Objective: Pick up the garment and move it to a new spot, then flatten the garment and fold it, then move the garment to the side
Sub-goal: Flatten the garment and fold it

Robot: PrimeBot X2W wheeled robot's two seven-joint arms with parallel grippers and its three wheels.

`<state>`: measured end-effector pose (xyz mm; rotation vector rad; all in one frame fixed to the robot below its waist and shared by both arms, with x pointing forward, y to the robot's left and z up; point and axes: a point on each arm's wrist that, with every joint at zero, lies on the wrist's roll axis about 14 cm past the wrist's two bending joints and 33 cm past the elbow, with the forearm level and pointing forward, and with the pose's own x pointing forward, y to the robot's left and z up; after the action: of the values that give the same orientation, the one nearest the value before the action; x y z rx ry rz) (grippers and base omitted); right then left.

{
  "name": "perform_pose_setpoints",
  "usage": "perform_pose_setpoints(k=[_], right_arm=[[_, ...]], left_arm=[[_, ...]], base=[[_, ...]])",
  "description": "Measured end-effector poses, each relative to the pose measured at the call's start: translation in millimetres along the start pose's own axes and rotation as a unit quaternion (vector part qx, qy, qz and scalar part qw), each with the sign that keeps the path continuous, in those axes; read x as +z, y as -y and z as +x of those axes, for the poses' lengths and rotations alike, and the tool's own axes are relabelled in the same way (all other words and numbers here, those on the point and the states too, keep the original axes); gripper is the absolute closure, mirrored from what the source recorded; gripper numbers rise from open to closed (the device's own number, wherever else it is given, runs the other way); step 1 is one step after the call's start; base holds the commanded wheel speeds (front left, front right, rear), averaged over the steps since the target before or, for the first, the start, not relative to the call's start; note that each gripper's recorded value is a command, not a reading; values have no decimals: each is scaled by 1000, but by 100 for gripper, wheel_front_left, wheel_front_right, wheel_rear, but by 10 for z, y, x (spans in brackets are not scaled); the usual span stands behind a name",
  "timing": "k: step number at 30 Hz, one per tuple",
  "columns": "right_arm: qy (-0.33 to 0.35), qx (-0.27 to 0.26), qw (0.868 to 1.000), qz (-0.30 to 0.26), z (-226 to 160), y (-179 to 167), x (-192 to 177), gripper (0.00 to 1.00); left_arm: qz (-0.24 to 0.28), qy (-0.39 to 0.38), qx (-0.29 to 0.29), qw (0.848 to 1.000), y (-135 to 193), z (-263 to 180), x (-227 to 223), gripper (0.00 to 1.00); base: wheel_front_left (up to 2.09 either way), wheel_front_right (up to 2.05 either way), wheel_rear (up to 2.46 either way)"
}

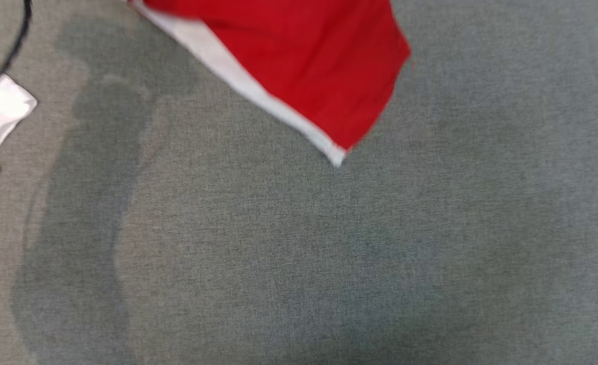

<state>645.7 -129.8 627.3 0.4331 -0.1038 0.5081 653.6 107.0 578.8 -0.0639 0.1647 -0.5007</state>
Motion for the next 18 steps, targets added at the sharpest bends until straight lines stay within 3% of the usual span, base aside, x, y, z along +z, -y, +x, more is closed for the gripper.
perform_pose_setpoints(k=[5, 12, 18], right_arm=[[30, 7, 999, -20, 258, 71, 249, 100], [74, 32, 994, -69, 459, -116, 739, 100], [57, 41, 994, -83, 489, -195, 713, 100]], left_arm=[[-22, 20, -3, 1000, -82, 303, 53, 100], [-23, 62, 7, 998, -188, 449, 351, 100], [-37, 43, -1, 998, -155, 446, 233, 100]], base=[[0, 0, 0], [0, 0, 0], [0, 0, 0]])
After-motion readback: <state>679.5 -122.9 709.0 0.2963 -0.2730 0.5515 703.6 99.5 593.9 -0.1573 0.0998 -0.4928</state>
